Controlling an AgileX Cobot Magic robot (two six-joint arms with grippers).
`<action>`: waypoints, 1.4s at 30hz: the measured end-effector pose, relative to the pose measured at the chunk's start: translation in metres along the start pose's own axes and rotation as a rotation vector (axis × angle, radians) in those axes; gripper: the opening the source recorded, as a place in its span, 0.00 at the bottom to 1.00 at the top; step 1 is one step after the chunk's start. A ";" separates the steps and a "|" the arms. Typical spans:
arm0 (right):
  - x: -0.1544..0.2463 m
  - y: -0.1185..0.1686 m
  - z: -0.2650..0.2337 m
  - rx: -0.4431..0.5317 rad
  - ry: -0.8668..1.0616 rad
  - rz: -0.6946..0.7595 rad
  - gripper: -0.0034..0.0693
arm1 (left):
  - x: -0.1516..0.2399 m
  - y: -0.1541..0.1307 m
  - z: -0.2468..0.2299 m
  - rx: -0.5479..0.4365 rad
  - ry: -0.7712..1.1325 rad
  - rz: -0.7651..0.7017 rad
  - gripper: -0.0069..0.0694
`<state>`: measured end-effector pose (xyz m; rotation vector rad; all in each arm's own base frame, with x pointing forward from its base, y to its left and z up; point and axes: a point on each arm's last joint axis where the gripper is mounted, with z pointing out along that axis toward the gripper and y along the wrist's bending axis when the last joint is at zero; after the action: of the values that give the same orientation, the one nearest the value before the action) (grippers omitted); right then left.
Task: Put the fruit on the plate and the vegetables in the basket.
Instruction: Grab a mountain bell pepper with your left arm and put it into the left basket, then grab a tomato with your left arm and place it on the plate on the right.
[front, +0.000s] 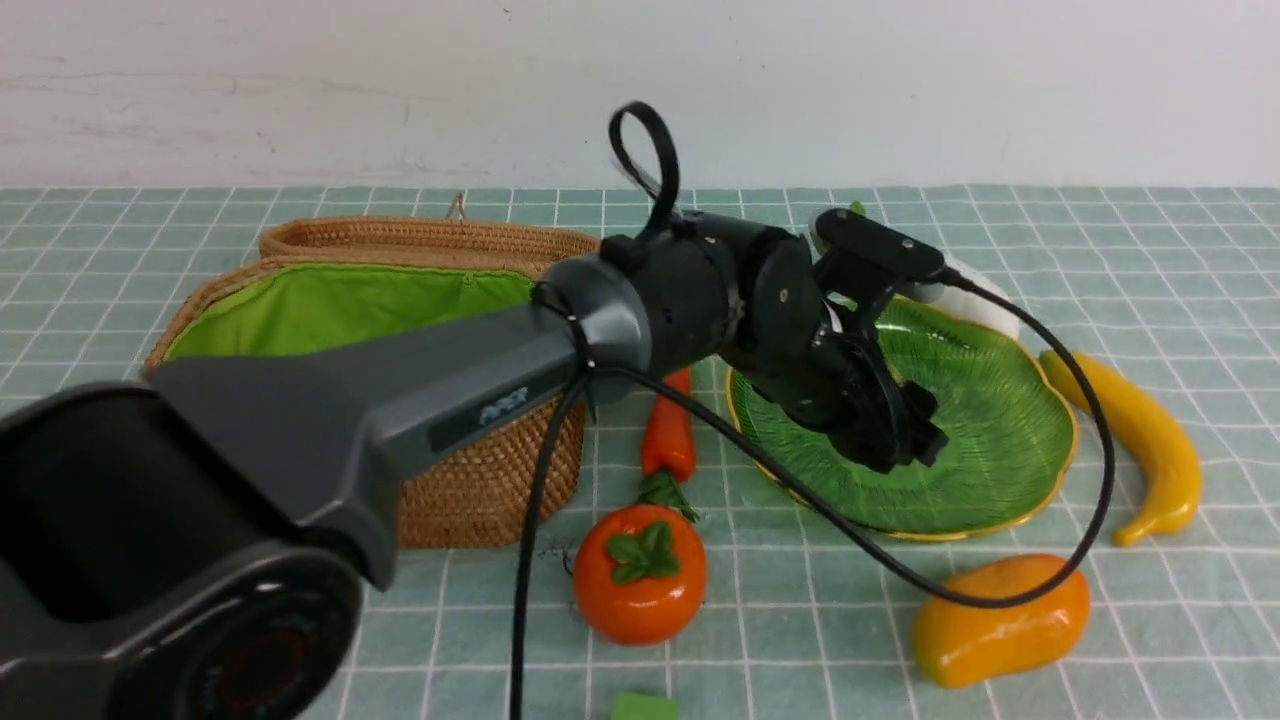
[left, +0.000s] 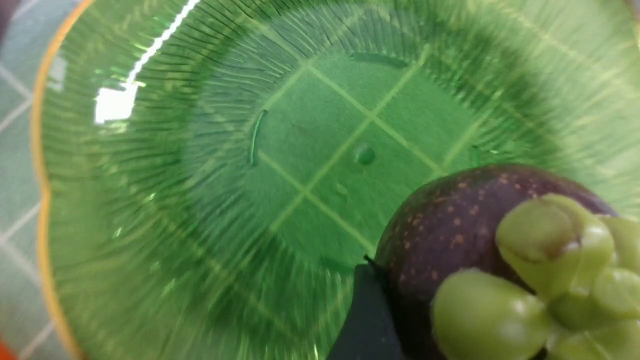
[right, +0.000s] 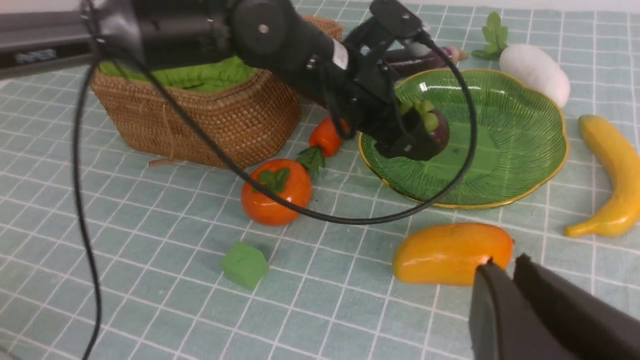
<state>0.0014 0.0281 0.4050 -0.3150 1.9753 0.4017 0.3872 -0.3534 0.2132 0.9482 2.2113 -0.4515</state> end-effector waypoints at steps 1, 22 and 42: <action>0.000 0.000 0.000 0.000 0.003 0.000 0.12 | 0.000 0.001 0.008 -0.001 0.000 0.004 0.80; 0.001 0.000 0.000 0.002 0.011 -0.003 0.13 | -0.023 -0.014 -0.075 0.060 0.146 -0.107 0.71; 0.002 -0.005 0.000 0.054 0.027 -0.026 0.15 | 0.062 -0.080 -0.127 -0.269 0.515 0.090 0.17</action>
<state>0.0022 0.0235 0.4021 -0.3131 2.0029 0.3284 0.2396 -0.3069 0.2631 1.0974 2.5809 0.1536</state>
